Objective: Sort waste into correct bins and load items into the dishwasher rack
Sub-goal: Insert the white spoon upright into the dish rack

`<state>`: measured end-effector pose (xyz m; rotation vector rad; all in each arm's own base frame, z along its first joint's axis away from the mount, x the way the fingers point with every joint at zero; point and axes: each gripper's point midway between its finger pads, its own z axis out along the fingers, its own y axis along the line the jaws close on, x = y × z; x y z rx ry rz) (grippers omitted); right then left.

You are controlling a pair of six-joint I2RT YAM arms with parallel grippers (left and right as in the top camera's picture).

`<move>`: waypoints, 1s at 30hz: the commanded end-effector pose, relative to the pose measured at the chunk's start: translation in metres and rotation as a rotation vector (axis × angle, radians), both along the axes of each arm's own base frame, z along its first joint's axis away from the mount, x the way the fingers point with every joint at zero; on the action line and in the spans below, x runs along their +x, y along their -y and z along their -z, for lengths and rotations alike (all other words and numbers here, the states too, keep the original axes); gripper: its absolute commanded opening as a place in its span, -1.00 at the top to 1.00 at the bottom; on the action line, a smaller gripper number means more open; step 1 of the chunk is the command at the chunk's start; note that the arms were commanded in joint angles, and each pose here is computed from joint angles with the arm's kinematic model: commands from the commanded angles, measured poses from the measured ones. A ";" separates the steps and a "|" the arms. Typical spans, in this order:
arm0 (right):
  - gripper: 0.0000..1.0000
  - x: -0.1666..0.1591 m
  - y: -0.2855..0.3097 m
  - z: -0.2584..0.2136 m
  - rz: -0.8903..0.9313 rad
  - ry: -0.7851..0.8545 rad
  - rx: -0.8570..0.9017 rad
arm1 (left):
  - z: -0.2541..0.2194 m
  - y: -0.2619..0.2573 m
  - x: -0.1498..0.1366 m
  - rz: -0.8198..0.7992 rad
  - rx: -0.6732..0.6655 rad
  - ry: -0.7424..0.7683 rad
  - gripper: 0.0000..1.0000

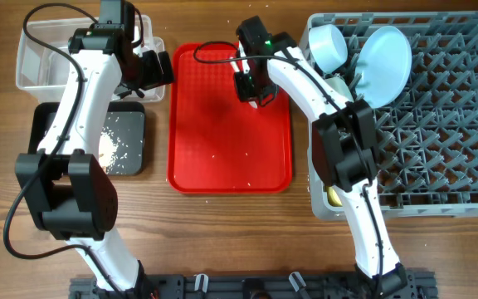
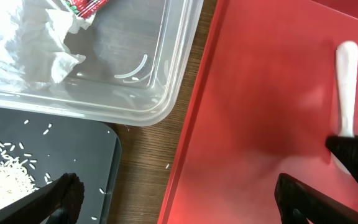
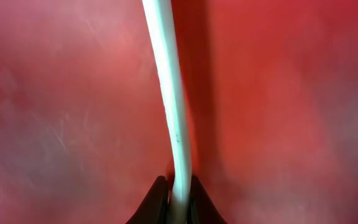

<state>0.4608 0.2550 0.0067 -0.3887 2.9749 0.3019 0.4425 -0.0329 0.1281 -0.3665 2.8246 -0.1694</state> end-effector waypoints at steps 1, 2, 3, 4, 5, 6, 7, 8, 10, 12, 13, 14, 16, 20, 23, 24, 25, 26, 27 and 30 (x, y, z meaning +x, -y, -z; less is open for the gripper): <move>0.91 -0.002 0.005 -0.071 0.002 0.098 0.017 | -0.009 -0.002 0.002 -0.010 0.006 0.023 -1.00; 0.91 -0.008 0.011 -0.113 0.008 0.152 0.023 | -0.009 -0.002 0.002 -0.010 0.006 0.023 -1.00; 0.91 -0.013 0.017 -0.137 0.013 0.183 0.021 | -0.009 -0.002 0.002 -0.010 0.006 0.023 -1.00; 0.91 -0.020 0.028 -0.168 0.028 0.227 0.009 | -0.009 -0.002 0.002 -0.010 0.006 0.023 -1.00; 0.91 -0.030 0.042 -0.200 0.052 0.274 -0.006 | -0.009 -0.002 0.002 -0.010 0.006 0.023 -1.00; 0.91 -0.042 0.068 -0.233 0.140 0.325 -0.046 | -0.009 -0.002 0.002 -0.010 0.006 0.023 -1.00; 0.92 -0.051 0.091 -0.254 0.236 0.353 -0.079 | -0.009 -0.002 0.002 -0.010 0.006 0.023 -1.00; 0.91 -0.061 0.114 -0.268 0.342 0.365 -0.103 | -0.009 -0.002 0.002 -0.010 0.006 0.023 -1.00; 0.91 -0.081 0.157 -0.286 0.545 0.352 -0.131 | -0.009 -0.002 0.002 -0.010 0.006 0.023 -1.00; 0.92 -0.098 0.192 -0.285 0.713 0.288 -0.161 | -0.009 -0.002 0.002 -0.010 0.006 0.023 -1.00; 0.91 -0.103 0.201 -0.282 0.732 0.260 -0.182 | -0.009 -0.002 0.002 -0.010 0.006 0.023 -1.00; 0.91 -0.109 0.210 -0.272 0.750 0.214 -0.212 | -0.009 -0.002 0.002 -0.010 0.006 0.023 -1.00; 0.91 -0.119 0.214 -0.246 0.796 0.125 -0.237 | -0.009 -0.002 0.002 -0.010 0.006 0.023 -1.00; 0.91 -0.145 0.220 -0.198 0.996 -0.027 -0.311 | -0.009 -0.002 0.002 -0.010 0.006 0.023 -1.00; 0.91 -0.158 0.225 -0.171 1.142 -0.083 -0.360 | -0.009 -0.002 0.002 -0.010 0.006 0.023 -1.00; 0.91 -0.161 0.225 -0.164 1.166 -0.096 -0.364 | -0.009 -0.002 0.002 -0.010 0.006 0.023 -1.00; 0.91 -0.164 0.221 -0.157 1.181 -0.123 -0.358 | -0.009 -0.002 0.002 -0.010 0.006 0.023 -1.00; 0.91 -0.170 0.219 -0.150 1.201 -0.155 -0.360 | -0.009 -0.002 0.002 -0.010 0.006 0.023 -1.00; 0.91 -0.174 0.219 -0.144 1.214 -0.175 -0.367 | -0.009 -0.002 0.002 -0.010 0.006 0.023 -1.00; -0.20 -0.177 0.216 -0.121 1.159 -0.200 -0.366 | -0.009 -0.002 0.002 -0.010 0.006 0.023 -1.00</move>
